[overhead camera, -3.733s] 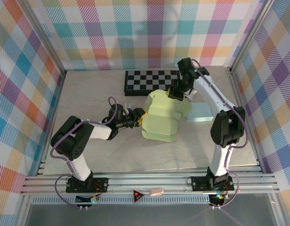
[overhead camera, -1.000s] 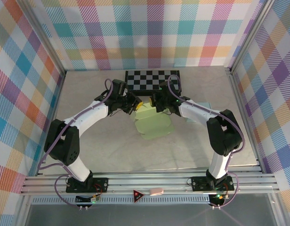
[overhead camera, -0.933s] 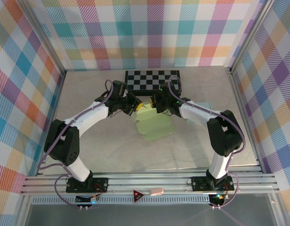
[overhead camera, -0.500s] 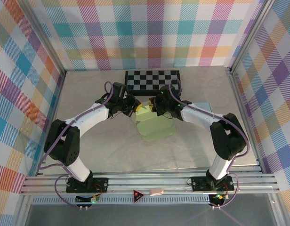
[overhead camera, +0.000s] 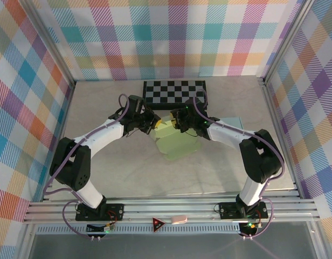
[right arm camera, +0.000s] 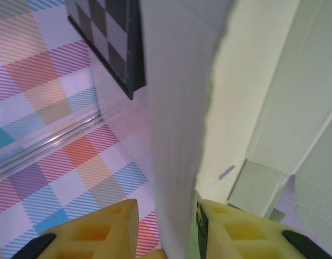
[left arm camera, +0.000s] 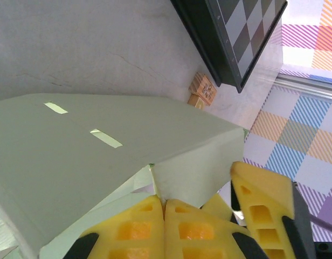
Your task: Fold the paper box
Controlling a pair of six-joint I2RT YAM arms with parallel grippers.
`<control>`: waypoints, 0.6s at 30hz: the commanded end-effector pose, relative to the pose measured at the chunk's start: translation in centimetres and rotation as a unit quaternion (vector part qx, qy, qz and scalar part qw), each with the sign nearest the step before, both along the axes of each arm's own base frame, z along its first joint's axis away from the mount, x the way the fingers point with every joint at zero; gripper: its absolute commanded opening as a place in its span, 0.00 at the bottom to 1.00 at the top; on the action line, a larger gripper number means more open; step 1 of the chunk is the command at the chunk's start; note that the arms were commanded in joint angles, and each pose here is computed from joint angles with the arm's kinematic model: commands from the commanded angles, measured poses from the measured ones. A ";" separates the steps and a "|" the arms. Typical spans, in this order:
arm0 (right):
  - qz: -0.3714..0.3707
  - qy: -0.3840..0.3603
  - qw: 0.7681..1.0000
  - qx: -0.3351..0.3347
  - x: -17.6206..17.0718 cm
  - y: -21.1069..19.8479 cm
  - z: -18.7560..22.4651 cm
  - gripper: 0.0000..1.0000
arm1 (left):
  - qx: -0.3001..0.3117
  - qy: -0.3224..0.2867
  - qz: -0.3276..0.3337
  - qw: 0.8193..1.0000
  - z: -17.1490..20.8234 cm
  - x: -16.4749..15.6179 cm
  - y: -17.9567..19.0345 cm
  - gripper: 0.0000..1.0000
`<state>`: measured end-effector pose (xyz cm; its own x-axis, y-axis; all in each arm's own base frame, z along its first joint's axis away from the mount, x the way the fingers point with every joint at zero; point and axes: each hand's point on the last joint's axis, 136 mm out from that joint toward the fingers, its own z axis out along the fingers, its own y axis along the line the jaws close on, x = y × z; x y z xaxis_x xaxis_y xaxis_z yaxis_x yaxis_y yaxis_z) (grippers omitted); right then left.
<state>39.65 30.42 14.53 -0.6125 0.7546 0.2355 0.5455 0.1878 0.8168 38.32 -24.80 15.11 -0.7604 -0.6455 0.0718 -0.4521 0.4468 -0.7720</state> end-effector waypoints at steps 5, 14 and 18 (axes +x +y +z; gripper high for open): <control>0.003 -0.069 0.997 0.023 1.8 0.6 -0.1 0.25 | -0.005 -0.009 0.008 1.000 0.8 0.1 0.8 0.06; 0.000 -0.067 0.997 0.026 2.3 0.9 -0.5 0.11 | -0.006 -0.007 0.006 1.000 0.7 0.0 0.9 0.06; -0.007 -0.057 0.998 0.026 2.2 0.7 -0.9 0.00 | -0.001 -0.020 0.006 1.000 1.7 0.2 1.5 0.19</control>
